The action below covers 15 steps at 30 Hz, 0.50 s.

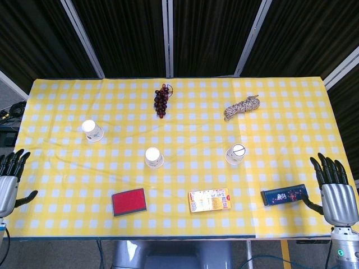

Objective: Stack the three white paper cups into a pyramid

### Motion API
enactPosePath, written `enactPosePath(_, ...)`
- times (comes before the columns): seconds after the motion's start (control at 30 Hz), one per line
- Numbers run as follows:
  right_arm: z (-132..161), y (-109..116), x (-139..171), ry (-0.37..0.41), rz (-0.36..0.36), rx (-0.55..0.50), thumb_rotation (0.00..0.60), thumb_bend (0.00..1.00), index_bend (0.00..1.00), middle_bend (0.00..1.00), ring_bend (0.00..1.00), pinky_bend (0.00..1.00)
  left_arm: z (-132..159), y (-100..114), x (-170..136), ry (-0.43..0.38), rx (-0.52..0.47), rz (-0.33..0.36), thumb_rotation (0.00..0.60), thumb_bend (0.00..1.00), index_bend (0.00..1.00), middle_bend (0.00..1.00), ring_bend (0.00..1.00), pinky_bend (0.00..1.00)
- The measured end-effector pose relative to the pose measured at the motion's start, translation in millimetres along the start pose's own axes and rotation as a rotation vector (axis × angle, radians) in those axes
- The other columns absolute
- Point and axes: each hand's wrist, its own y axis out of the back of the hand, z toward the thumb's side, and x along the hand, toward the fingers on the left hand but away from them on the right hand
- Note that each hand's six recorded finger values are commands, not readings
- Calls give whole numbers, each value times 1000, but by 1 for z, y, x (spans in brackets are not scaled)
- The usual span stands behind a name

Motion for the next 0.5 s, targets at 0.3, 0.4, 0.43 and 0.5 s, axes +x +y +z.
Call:
enactPosePath(0.3, 0, 0, 1, -2, 5, -1, 600, 82, 0, 0, 0, 32, 0, -2, 1, 1, 4, -8, 600, 174, 0, 0, 0, 0)
enactPosePath(0.4, 0, -1, 1, 3, 7, 2, 600, 83, 0, 0, 0, 32, 0, -2, 2, -1, 1, -8, 600, 174, 0, 0, 0, 0)
enactPosePath(0.43, 1, -1, 1, 5, 7, 3, 600, 83, 0, 0, 0, 32, 1, -2, 3, -2, 1, -7, 600, 174, 0, 0, 0, 0)
enactPosePath(0.5, 1, -1, 0, 5, 8, 2, 600, 83, 0, 0, 0, 32, 1, -1, 5, -2, 1, -2, 600, 174, 0, 0, 0, 0)
